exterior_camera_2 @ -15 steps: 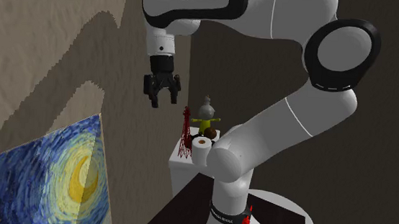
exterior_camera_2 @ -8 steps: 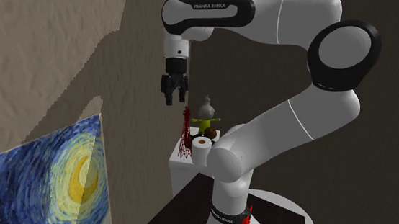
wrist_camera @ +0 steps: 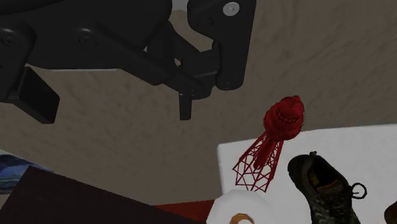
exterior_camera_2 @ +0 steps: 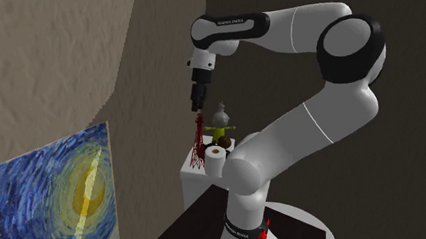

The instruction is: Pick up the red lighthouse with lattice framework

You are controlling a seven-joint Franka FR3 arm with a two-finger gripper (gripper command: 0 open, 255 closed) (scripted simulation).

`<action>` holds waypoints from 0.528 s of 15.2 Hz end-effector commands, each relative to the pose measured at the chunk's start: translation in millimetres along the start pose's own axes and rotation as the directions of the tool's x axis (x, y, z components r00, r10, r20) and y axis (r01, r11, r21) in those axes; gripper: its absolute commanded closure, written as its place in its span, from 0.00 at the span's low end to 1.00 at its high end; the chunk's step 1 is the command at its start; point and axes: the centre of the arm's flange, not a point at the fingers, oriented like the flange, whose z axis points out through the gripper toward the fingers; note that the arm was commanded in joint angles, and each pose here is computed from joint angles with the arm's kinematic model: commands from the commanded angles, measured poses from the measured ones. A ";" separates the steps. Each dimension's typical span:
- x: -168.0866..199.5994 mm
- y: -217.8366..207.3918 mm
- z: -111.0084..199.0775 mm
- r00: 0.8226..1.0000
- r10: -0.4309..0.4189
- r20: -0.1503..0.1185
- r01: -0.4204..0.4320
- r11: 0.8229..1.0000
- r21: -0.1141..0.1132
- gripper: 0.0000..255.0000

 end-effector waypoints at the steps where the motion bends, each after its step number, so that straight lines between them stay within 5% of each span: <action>1: -3.9 27.2 2.4 0.997 -0.067 -0.027 0.068 0.998 0.008 0.00; 8: 1.4 124.8 12.1 0.954 -0.273 -0.120 0.278 0.960 0.026 0.00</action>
